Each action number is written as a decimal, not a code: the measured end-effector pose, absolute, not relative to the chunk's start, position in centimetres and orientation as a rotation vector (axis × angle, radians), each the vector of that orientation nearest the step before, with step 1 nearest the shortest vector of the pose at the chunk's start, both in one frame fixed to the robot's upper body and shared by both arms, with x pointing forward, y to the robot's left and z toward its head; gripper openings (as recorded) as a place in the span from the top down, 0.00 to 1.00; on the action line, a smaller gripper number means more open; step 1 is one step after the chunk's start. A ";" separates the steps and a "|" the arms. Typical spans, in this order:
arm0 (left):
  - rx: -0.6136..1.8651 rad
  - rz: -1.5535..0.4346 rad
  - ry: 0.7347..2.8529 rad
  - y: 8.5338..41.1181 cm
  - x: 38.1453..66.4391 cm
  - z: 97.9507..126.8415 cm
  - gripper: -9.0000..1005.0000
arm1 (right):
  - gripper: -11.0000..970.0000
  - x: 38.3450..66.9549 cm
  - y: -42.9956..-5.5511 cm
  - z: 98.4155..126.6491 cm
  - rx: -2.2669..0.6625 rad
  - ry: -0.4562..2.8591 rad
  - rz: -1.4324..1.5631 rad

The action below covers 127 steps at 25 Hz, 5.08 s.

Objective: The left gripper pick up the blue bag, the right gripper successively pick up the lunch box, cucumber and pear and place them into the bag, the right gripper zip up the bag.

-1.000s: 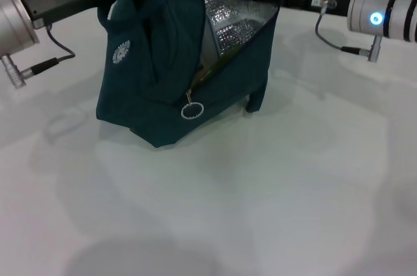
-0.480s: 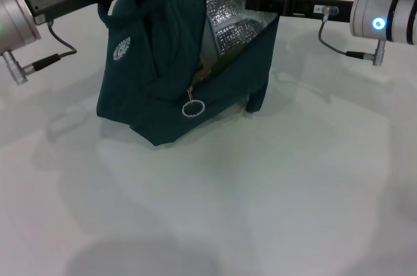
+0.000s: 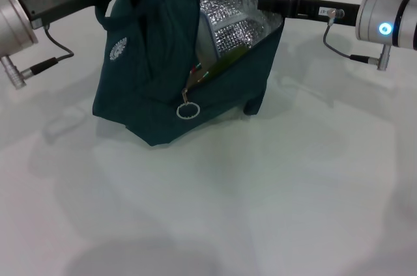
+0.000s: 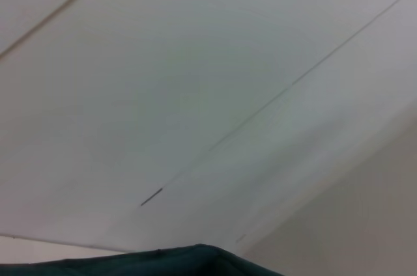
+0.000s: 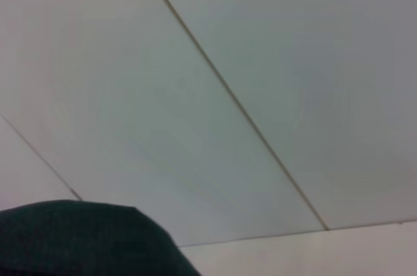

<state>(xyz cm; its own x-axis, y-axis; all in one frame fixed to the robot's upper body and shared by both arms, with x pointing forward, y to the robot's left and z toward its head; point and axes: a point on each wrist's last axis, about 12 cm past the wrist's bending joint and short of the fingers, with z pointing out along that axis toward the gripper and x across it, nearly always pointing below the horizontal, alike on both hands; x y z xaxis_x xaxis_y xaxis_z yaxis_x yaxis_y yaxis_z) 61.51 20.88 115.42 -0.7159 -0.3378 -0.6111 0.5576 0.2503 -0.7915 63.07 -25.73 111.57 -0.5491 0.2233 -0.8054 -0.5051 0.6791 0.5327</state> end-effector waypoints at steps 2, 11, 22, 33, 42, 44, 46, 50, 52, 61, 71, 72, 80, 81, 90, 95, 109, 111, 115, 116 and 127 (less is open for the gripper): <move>0.197 -1.557 1.793 21.0 61.5 115.3 0.94 | 0.83 62.9 -25.7 111.5 -0.223 1.932 0.975; 0.178 -1.555 1.795 21.4 61.2 115.0 0.94 | 0.97 62.0 -26.5 112.1 -0.222 1.884 1.059; 0.160 -1.562 1.917 21.8 59.3 112.2 0.93 | 0.97 60.3 -30.2 115.1 -0.284 1.740 1.223; 0.136 -1.628 1.997 21.6 56.8 109.7 0.92 | 0.97 59.6 -31.1 118.0 -0.417 1.666 1.353; 0.128 -1.620 1.968 21.9 56.8 109.8 0.91 | 0.97 60.0 -30.6 119.6 -0.478 1.614 1.376; 0.135 -1.611 1.962 21.9 56.9 109.9 0.90 | 0.97 60.3 -30.1 120.0 -0.496 1.599 1.376; 0.143 -1.602 1.957 21.9 57.1 109.9 0.90 | 0.97 60.6 -29.5 120.1 -0.506 1.594 1.383; 0.133 -1.570 1.955 22.0 57.3 109.8 0.90 | 0.97 61.2 -28.3 119.0 -0.496 1.619 1.359; 0.118 -1.563 1.950 22.2 57.3 109.7 0.89 | 0.97 61.6 -27.9 118.2 -0.476 1.668 1.342; 0.112 -1.545 1.925 22.7 57.3 109.8 0.88 | 0.97 60.8 -26.5 119.5 -0.539 1.546 1.485; 0.102 -1.546 1.909 23.1 57.4 110.1 0.87 | 0.97 60.0 -28.5 115.1 -0.350 1.726 1.387; 0.108 -1.551 1.908 23.1 57.4 110.2 0.87 | 0.97 59.8 -28.6 115.0 -0.345 1.730 1.386; 0.117 -1.628 1.901 23.3 57.3 111.0 0.86 | 0.97 59.8 -27.8 114.4 -0.364 1.765 1.386; 0.117 -1.642 1.893 23.3 57.2 111.1 0.85 | 0.97 59.8 -27.7 114.4 -0.367 1.763 1.389; 0.097 -1.630 1.889 24.2 56.7 110.7 0.84 | 0.95 60.5 -26.9 114.5 -0.387 1.789 1.366; 0.087 -1.622 1.895 24.5 56.5 110.5 0.84 | 0.93 60.5 -26.6 114.4 -0.394 1.792 1.371; 0.076 -1.608 1.903 24.7 56.5 110.4 0.78 | 0.88 60.3 -27.8 114.2 -0.365 1.750 1.299; 0.076 -1.607 1.903 24.6 56.6 110.4 0.78 | 0.87 60.1 -28.2 114.1 -0.354 1.746 1.287; 0.075 -1.597 1.907 24.6 56.7 110.4 0.79 | 0.60 60.0 -28.6 114.0 -0.340 1.747 1.276; 0.079 -1.596 1.909 24.6 56.7 110.4 0.79 | 0.55 60.0 -28.7 114.0 -0.338 1.747 1.272; 0.343 -1.616 1.975 23.5 56.5 111.7 0.78 | 0.32 60.3 -28.6 114.1 -0.331 1.745 1.264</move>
<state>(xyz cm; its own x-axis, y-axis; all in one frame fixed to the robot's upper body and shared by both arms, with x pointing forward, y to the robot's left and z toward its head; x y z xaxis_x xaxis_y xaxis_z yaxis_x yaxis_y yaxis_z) 56.52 23.51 111.71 -0.8108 -0.1487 -0.5661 0.5255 0.2408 -0.8160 60.28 -28.59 114.12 -0.5359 0.2842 -0.7950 -0.6669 0.4349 0.6050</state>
